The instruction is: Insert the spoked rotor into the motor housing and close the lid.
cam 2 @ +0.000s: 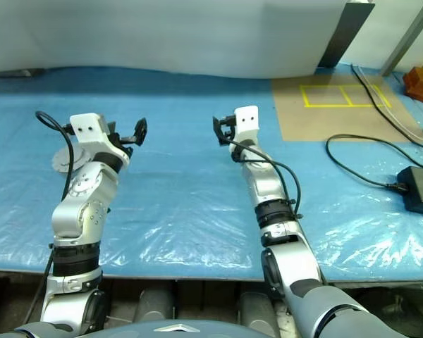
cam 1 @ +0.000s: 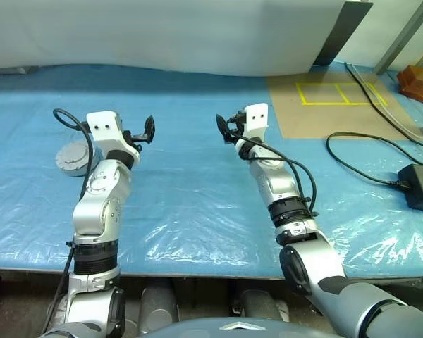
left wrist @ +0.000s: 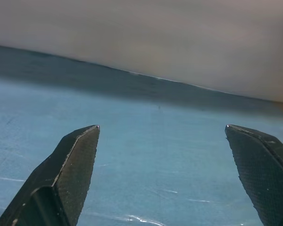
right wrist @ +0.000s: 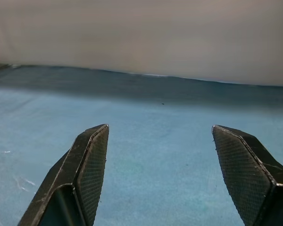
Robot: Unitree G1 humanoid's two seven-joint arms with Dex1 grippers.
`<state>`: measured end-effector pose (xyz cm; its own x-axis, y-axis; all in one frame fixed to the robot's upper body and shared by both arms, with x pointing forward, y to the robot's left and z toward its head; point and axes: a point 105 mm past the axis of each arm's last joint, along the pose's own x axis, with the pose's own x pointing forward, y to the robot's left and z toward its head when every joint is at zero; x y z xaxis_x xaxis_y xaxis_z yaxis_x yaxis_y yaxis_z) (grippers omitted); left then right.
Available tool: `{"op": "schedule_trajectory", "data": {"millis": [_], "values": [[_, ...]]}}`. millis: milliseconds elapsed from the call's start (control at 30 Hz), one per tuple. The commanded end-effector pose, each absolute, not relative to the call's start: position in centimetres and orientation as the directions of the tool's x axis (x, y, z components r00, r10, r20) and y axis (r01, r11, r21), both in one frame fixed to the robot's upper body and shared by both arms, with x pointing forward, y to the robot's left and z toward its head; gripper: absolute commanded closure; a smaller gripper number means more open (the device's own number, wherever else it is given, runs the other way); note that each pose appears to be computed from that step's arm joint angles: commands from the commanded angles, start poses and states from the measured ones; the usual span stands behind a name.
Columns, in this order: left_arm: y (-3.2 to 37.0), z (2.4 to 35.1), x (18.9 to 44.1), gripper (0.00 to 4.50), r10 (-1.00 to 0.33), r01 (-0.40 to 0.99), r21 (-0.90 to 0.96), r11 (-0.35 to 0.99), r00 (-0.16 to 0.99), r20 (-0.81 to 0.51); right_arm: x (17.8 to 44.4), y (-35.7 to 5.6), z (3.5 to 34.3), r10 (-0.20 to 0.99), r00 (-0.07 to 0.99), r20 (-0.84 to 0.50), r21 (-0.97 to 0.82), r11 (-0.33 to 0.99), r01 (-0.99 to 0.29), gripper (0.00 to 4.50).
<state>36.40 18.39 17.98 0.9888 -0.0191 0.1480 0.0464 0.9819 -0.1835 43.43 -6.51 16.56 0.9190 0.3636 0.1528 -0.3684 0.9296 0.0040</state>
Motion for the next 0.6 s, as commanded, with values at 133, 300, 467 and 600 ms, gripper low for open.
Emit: {"op": "schedule_trajectory", "data": {"millis": [133,300,467,600], "values": [[18.7,20.0,36.1,0.01,0.002,0.039,-0.173,0.984,0.973,0.232,43.7,-6.7,18.1,0.361,0.911,0.197,-0.04,0.932,-0.361,0.87],[18.0,20.5,36.9,0.01,-0.015,0.062,-0.178,0.982,0.968,0.252,43.7,-7.1,18.7,0.349,0.914,0.206,-0.058,0.937,-0.345,0.87],[17.0,20.1,37.3,0.01,-0.03,0.079,-0.184,0.98,0.966,0.257,43.8,-8.9,18.9,0.322,0.922,0.213,-0.09,0.947,-0.31,0.87],[16.7,19.9,37.7,0.01,-0.043,0.094,-0.189,0.978,0.965,0.257,43.8,-9.7,18.9,0.299,0.931,0.209,-0.1,0.954,-0.284,0.87]]}}
